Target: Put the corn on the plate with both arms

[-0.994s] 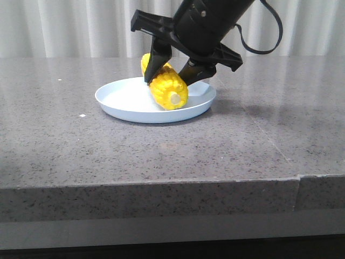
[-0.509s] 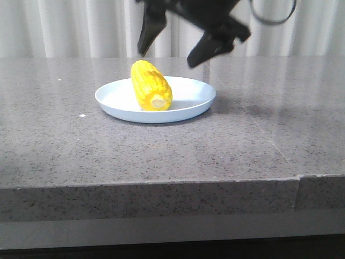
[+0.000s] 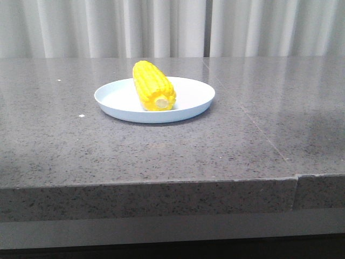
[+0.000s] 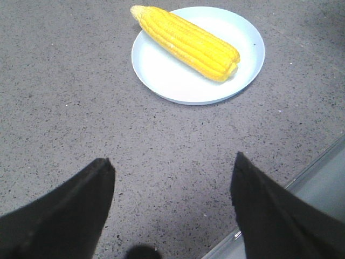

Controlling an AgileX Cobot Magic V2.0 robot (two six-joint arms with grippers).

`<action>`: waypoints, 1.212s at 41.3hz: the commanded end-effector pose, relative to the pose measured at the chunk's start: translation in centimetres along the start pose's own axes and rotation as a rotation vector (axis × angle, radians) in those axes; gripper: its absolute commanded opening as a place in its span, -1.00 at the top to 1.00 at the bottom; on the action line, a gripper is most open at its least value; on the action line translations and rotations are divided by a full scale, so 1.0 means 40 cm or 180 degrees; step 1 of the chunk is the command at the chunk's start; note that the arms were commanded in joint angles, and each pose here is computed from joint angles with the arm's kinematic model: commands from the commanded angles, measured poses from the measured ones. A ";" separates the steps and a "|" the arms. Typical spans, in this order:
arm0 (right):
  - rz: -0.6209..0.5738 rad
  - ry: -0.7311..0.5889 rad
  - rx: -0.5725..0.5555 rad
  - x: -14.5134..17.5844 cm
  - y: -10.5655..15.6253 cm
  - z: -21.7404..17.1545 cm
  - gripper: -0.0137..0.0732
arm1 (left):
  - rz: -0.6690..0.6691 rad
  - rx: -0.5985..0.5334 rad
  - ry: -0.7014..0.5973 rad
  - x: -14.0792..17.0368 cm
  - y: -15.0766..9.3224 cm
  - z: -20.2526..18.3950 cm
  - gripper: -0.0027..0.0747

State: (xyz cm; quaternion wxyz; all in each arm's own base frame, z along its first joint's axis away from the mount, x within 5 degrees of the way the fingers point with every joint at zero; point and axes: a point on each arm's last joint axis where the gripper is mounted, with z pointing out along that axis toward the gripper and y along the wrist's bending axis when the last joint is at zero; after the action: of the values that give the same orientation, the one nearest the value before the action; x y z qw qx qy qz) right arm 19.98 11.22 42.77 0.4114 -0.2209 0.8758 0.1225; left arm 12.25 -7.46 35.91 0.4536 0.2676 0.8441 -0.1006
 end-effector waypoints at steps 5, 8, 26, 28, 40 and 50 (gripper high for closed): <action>-0.0068 -0.0361 0.0039 0.077 -0.001 -0.130 -0.80 | -0.0030 0.0025 -0.0311 -0.035 -0.002 -0.013 -0.25; -0.0069 -0.0378 0.0038 0.125 -0.001 -0.153 -0.80 | -0.0030 0.0025 -0.0311 -0.035 -0.002 -0.013 -0.25; -0.0039 -0.0370 0.0037 0.336 -0.004 -0.219 -0.80 | -0.0030 0.0025 -0.0311 -0.035 -0.002 -0.013 -0.25; -0.0039 -0.0387 0.0037 0.347 -0.004 -0.221 -0.80 | -0.0030 0.0025 -0.0311 -0.035 -0.002 -0.013 -0.25; -0.0039 -0.0406 0.0037 0.358 -0.004 -0.222 -0.18 | -0.0030 0.0025 -0.0311 -0.035 -0.002 -0.013 0.34; -0.0039 -0.0408 0.0037 0.358 -0.004 -0.222 0.80 | -0.0030 0.0025 -0.0311 -0.035 -0.002 -0.013 0.99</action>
State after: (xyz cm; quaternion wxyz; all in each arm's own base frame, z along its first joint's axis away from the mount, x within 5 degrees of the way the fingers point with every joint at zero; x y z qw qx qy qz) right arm 5.73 3.43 36.17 0.4311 -0.2178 0.8662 0.1282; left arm 12.25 -7.46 35.91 0.4536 0.2676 0.8441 -0.1006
